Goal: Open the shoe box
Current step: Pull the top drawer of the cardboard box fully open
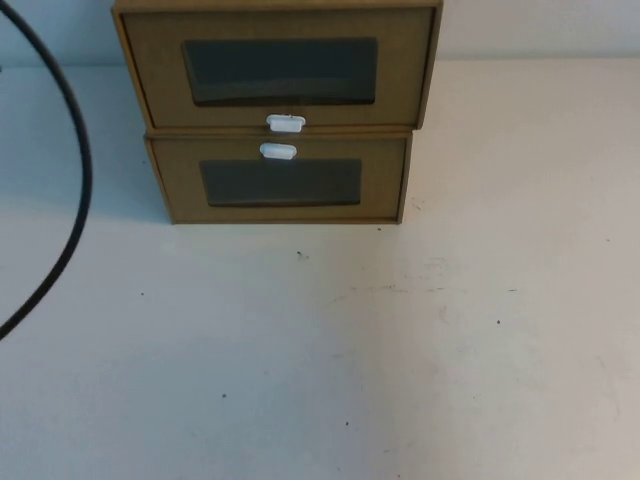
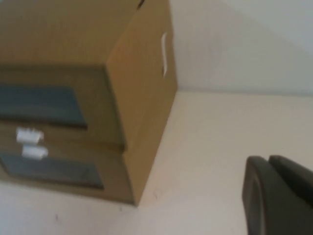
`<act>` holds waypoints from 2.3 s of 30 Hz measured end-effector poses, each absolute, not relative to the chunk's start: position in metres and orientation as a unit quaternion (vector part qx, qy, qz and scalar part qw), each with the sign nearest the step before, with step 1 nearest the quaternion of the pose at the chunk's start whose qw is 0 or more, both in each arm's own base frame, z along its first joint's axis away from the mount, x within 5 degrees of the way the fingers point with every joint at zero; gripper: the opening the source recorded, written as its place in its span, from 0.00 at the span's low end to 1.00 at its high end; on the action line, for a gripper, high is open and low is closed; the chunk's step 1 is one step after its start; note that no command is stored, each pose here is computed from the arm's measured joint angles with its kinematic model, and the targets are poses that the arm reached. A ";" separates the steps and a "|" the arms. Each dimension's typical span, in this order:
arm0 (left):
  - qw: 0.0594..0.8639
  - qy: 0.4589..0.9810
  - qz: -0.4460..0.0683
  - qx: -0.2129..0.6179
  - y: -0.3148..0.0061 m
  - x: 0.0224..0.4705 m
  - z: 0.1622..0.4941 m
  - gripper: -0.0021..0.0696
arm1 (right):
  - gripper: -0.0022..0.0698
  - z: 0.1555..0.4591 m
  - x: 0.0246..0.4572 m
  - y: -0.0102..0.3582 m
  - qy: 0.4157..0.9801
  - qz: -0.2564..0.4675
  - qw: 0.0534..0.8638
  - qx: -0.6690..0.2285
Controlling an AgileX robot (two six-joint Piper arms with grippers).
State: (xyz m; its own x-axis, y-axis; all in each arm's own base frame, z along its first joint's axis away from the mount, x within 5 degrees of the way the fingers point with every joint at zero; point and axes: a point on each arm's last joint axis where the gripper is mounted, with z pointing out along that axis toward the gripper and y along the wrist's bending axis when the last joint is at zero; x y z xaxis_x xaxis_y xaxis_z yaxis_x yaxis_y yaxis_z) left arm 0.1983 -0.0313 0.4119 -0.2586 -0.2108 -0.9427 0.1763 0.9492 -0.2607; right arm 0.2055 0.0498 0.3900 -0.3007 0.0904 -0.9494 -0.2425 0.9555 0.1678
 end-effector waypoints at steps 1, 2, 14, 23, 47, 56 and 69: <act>0.596 0.787 -0.158 0.001 -0.034 0.207 0.410 0.02 | 0.01 0.386 0.211 0.056 0.802 0.130 0.578 -0.080; 0.587 0.794 -0.159 0.018 -0.038 0.215 0.410 0.02 | 0.01 0.382 0.218 0.063 0.811 0.120 0.561 -0.118; 0.508 0.798 -0.218 0.240 -0.082 0.324 0.442 0.02 | 0.01 0.381 0.236 0.188 0.753 0.091 0.438 -0.482; 0.453 0.794 -0.289 0.285 -0.104 0.412 0.419 0.02 | 0.01 0.325 0.248 0.260 0.664 -0.152 0.408 -0.607; 0.406 0.789 -0.383 0.258 -0.115 0.449 0.377 0.02 | 0.43 0.245 0.329 0.336 0.603 -0.296 0.522 -0.526; 0.406 0.788 -0.384 0.258 -0.115 0.449 0.377 0.02 | 0.39 0.244 0.331 0.339 0.600 -0.278 0.525 -0.536; 0.406 0.786 -0.390 0.254 -0.111 0.450 0.377 0.02 | 0.37 0.258 0.348 0.335 0.596 -0.247 0.548 -0.532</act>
State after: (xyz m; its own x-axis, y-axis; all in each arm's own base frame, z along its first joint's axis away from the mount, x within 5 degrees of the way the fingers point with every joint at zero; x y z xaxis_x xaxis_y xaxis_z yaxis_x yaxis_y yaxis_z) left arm 0.4500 -0.1112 0.3774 -0.5406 0.0827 -0.8372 0.7164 0.5670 -0.4066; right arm 0.3481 0.3350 0.2584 0.1675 -0.9050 -0.3912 -0.3642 0.3119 -0.8775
